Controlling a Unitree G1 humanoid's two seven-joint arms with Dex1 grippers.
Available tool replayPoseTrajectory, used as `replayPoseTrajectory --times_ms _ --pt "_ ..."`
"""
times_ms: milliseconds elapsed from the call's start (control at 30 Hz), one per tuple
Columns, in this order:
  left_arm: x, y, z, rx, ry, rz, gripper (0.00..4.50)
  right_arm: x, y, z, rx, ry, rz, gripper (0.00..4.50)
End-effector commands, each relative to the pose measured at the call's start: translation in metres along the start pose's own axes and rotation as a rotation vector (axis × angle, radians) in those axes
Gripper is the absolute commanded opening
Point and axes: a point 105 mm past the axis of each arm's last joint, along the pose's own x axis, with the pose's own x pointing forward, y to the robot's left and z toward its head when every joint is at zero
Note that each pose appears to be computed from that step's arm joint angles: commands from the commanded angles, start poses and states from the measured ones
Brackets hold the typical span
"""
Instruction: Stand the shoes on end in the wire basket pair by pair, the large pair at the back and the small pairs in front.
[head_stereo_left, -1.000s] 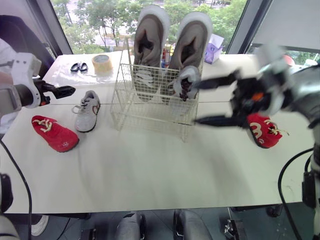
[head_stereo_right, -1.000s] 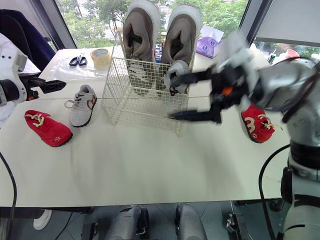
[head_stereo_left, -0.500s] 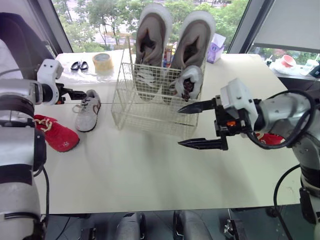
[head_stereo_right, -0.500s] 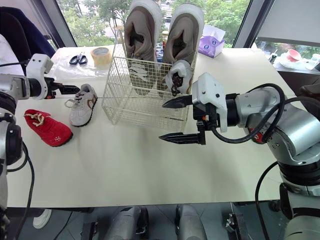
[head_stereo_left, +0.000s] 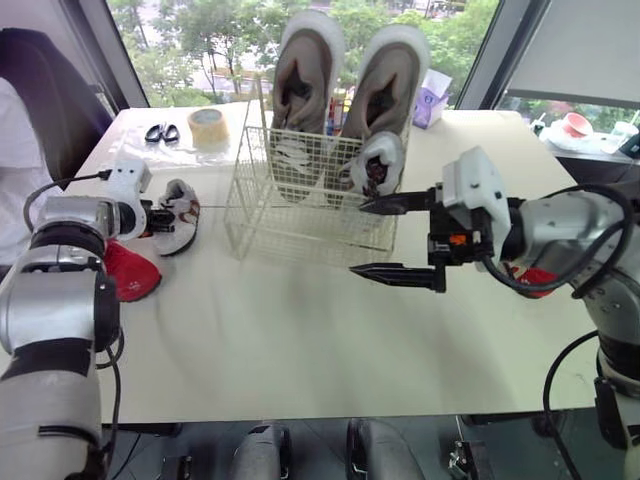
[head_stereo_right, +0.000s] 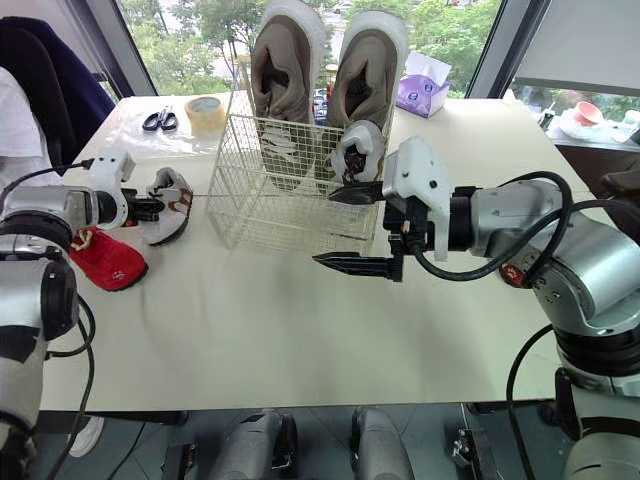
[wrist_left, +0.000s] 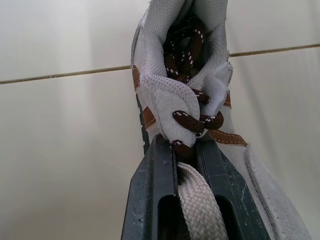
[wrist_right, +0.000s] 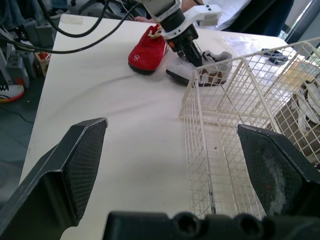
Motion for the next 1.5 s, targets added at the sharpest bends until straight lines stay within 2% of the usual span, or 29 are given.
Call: replayPoseTrajectory --times_ms 33,67,167,200,333,400,433,467,533,600,667,733,900,1100,1200,1300,1433,1500 --pt "-0.019 0.011 0.034 -0.063 -0.158 0.012 0.02 -0.005 0.004 0.009 -0.042 -0.017 -0.004 4.50" --pt "-0.024 0.012 0.044 -0.081 -0.197 0.010 0.02 -0.005 0.004 0.009 -0.041 -0.016 -0.003 4.50" --pt "-0.064 0.011 0.106 -0.126 -0.461 -0.053 0.02 -0.008 0.003 0.010 -0.031 -0.017 -0.016 4.50" --pt "-0.075 0.010 0.120 -0.130 -0.525 -0.072 0.02 -0.009 0.002 0.010 -0.027 -0.018 -0.021 4.50" --pt "-0.131 -0.002 0.176 -0.051 -0.844 -0.103 0.02 -0.016 -0.004 0.016 0.009 -0.052 -0.063 4.50" --pt "-0.160 -0.026 0.199 -0.039 -1.014 -0.134 0.02 -0.020 -0.010 0.019 0.030 -0.067 -0.093 4.50" --pt "-0.175 -0.050 0.206 -0.033 -1.117 -0.201 0.02 -0.021 -0.014 0.019 0.041 -0.073 -0.108 4.50" --pt "-0.188 -0.074 0.206 -0.002 -1.221 -0.266 0.02 -0.021 -0.017 0.019 0.052 -0.075 -0.119 4.50" --pt "-0.185 -0.113 0.192 0.066 -1.306 -0.296 0.02 -0.020 -0.023 0.012 0.047 -0.047 -0.140 4.50" --pt "-0.180 -0.133 0.181 0.045 -1.338 -0.341 0.02 -0.019 -0.026 0.010 0.045 -0.038 -0.143 4.50" --pt "-0.163 -0.173 0.164 0.147 -1.342 -0.356 0.02 -0.020 -0.027 0.012 0.050 -0.041 -0.139 4.50" --pt "-0.148 -0.192 0.149 0.160 -1.362 -0.317 0.02 -0.020 -0.029 0.016 0.046 -0.041 -0.136 4.50" --pt "-0.122 -0.198 0.122 0.123 -1.351 -0.262 0.02 -0.024 -0.035 0.019 0.031 -0.025 -0.159 4.50" --pt "-0.085 -0.208 0.092 0.333 -1.336 -0.145 0.02 -0.022 -0.039 0.023 0.019 -0.034 -0.163 4.50" --pt "-0.069 -0.211 0.082 0.373 -1.327 -0.114 0.02 -0.021 -0.039 0.024 0.020 -0.044 -0.164 4.50" --pt "-0.061 -0.208 0.080 0.413 -1.348 -0.045 0.02 -0.020 -0.039 0.025 0.021 -0.046 -0.167 4.50" --pt "-0.065 -0.211 0.085 0.541 -1.435 0.049 0.02 -0.018 -0.038 0.025 0.024 -0.053 -0.169 4.50" --pt "-0.069 -0.213 0.088 0.554 -1.468 0.064 0.02 -0.018 -0.038 0.026 0.024 -0.055 -0.173 4.50"
